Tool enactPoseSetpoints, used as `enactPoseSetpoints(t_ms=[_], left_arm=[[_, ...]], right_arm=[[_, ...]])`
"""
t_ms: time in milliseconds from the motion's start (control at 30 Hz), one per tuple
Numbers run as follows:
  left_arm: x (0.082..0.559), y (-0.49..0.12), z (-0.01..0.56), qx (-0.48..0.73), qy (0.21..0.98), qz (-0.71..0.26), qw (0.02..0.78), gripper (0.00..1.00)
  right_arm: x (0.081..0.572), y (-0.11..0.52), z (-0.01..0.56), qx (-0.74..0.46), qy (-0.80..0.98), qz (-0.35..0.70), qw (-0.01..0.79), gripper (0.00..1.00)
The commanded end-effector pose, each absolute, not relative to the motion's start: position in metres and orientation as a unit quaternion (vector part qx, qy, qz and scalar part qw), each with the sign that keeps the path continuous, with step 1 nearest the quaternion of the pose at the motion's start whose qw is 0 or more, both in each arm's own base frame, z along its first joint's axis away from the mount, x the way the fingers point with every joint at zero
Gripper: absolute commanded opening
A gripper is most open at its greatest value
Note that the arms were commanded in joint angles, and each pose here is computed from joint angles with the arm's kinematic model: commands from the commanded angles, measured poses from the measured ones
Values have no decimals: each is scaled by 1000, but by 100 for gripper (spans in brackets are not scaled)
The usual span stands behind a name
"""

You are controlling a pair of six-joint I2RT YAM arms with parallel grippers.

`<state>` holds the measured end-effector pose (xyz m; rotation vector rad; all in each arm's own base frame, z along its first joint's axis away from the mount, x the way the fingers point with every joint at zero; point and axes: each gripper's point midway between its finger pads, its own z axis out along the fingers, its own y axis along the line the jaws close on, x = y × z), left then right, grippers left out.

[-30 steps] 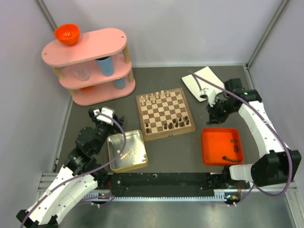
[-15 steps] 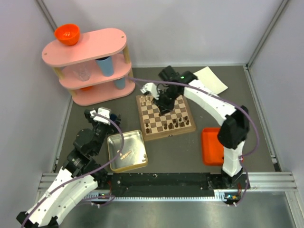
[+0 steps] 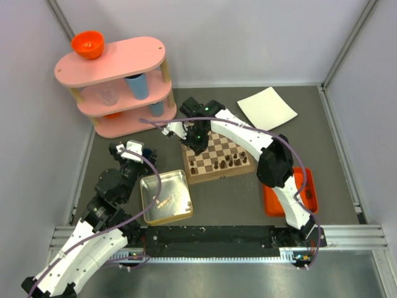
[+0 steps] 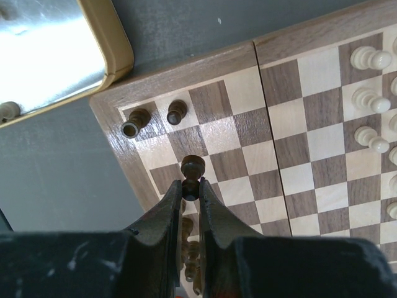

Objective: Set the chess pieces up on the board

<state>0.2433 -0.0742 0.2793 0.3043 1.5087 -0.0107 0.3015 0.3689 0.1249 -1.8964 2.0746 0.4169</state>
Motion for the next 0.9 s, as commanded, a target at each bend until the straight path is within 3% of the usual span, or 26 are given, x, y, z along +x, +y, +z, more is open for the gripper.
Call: enactPoseSetpoints(t_ms=[0, 867], left_arm=[[243, -75, 293, 130, 665, -14, 736, 99], [240, -74, 298, 127, 659, -19, 741, 99]], right_arm=[[303, 372, 124, -660, 726, 126, 147, 8], [291, 370, 70, -679, 724, 91, 84, 11]])
